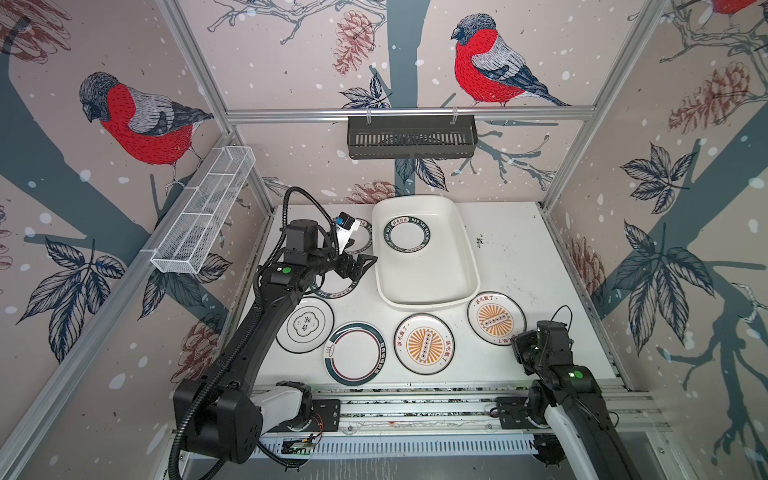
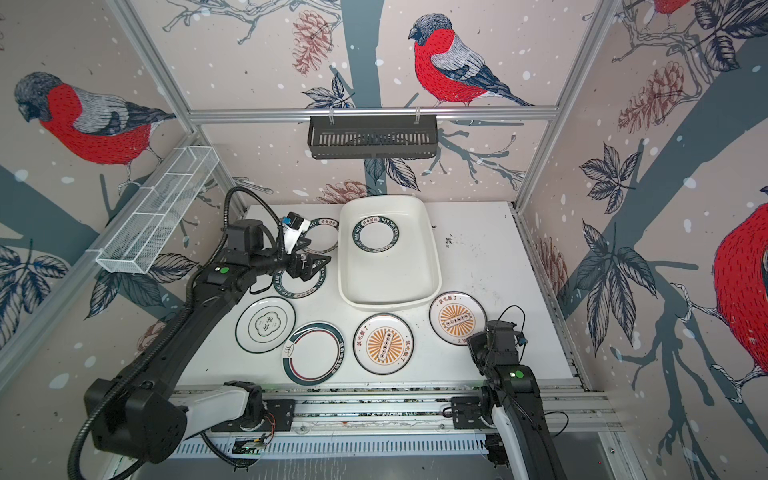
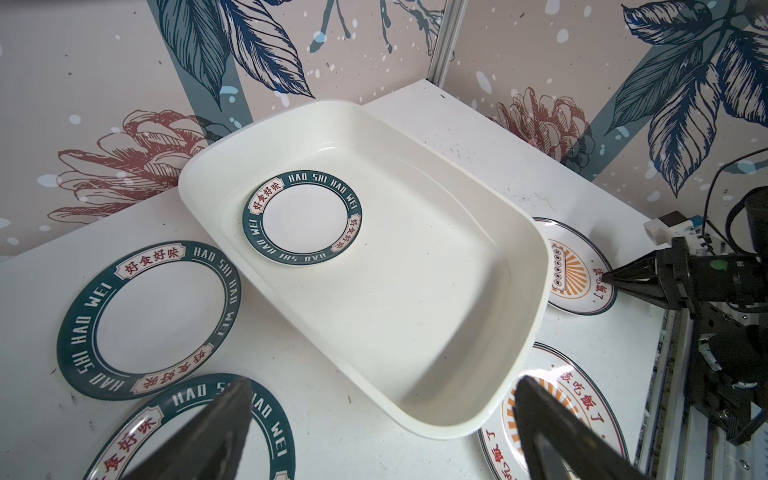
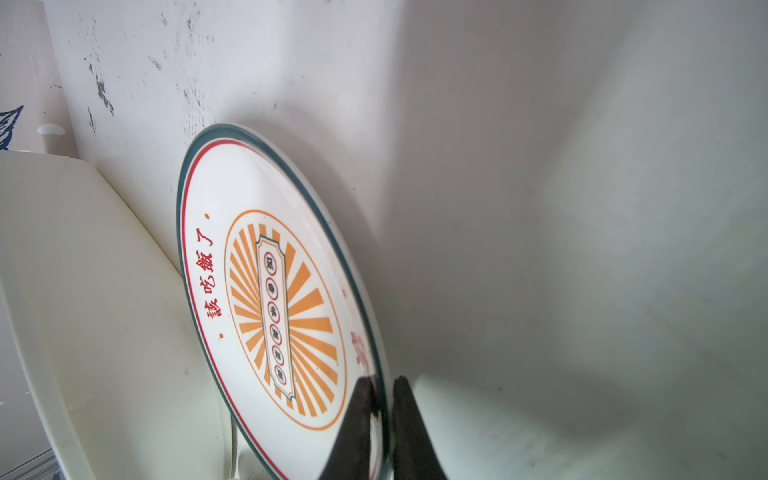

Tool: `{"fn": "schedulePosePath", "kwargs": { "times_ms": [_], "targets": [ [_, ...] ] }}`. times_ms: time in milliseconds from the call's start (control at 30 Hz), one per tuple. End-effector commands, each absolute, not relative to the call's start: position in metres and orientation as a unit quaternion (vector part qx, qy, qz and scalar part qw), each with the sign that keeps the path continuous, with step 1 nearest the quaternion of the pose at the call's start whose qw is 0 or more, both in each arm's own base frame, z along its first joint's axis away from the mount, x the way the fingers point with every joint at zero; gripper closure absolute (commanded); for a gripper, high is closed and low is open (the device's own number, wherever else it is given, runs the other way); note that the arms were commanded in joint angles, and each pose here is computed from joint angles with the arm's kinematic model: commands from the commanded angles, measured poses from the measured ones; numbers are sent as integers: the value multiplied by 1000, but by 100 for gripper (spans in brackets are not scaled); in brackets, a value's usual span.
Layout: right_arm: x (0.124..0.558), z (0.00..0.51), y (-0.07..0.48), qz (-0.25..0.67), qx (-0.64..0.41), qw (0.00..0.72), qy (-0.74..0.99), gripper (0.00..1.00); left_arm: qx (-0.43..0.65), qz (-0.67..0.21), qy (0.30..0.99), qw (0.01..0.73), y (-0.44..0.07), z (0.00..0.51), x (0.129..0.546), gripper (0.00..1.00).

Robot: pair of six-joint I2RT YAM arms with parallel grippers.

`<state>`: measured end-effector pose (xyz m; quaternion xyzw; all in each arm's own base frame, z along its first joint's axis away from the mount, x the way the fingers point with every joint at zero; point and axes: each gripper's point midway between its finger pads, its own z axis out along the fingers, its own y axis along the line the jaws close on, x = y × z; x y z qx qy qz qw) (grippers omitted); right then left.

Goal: Place the plates into the plastic bin on the countertop

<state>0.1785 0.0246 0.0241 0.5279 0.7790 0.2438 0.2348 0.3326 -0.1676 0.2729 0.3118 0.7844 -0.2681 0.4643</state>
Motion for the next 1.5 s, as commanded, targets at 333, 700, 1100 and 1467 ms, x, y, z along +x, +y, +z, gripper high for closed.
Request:
{"fn": "schedulePosePath", "kwargs": {
  "times_ms": [333,700,1100,1467],
  "targets": [
    [174,33,19,242,540,250,766,97,316,-277,769,481,-171,285,336,3],
    [187,68,12,252,536,296,750,99,314,-280,767,484,-172,289,336,3],
    [199,105,-1,248,537,349,727,99,315,-281,766,485,-173,290,338,3],
    [215,154,-13,235,517,404,717,99,316,-284,764,485,-174,292,338,3]
  ]
}}
